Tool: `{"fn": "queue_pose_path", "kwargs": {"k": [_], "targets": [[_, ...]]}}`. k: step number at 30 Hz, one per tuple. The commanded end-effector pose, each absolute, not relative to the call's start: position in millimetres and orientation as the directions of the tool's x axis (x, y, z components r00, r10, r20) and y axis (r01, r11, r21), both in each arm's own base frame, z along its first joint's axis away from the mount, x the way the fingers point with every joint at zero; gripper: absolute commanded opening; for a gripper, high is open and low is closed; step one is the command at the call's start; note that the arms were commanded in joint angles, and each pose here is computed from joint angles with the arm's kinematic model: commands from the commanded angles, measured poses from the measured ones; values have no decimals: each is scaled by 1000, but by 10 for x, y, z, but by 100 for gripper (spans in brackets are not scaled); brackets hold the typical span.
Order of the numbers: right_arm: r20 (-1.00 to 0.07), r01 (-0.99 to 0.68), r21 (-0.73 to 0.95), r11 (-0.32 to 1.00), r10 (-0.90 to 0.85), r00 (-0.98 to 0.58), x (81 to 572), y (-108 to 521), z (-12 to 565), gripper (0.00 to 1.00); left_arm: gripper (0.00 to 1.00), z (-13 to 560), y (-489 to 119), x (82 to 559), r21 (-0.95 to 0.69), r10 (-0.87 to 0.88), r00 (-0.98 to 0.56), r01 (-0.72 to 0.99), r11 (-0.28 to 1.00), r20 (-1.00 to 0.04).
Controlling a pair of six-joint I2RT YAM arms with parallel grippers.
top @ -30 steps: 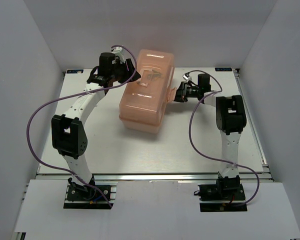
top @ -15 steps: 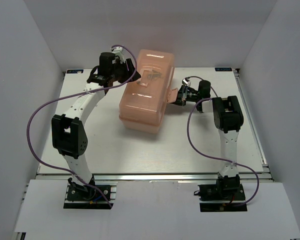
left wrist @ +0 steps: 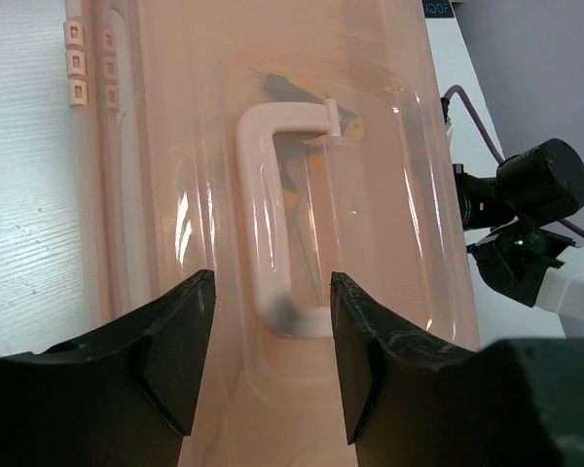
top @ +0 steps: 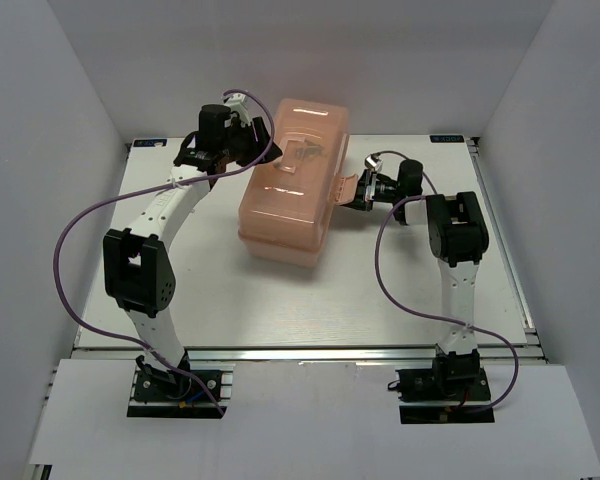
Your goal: Sort the tools into containers
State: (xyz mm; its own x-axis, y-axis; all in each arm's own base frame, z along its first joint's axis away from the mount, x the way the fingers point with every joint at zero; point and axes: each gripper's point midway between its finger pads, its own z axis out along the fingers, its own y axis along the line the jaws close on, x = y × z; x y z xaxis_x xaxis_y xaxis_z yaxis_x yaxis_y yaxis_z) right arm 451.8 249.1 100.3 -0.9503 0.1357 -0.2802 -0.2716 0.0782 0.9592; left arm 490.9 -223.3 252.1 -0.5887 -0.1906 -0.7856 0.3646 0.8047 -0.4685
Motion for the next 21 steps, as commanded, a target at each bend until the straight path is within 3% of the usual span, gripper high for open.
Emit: {"fn": "queue_pose_path", "kwargs": {"k": [1, 3, 4, 21], "targets": [[-418, -409, 907, 99, 110, -902, 4531, 2502, 1418, 14, 61, 2143, -2313, 4722, -496, -139, -699, 338, 800, -701], [-525, -505, 846, 169, 107, -844, 4669, 2492, 1448, 13, 61, 2154, -2310, 4722, -494, -138, -698, 339, 801, -703], [-472, -446, 872, 203, 99, -876, 4650, 2477, 1367, 13, 61, 2151, -2315, 4717, -492, -135, -698, 341, 801, -704], [-584, -513, 740, 436, 36, -811, 4830, 2456, 1443, 10, 61, 2089, -2326, 4715, -497, -131, -702, 347, 796, -700]]}}
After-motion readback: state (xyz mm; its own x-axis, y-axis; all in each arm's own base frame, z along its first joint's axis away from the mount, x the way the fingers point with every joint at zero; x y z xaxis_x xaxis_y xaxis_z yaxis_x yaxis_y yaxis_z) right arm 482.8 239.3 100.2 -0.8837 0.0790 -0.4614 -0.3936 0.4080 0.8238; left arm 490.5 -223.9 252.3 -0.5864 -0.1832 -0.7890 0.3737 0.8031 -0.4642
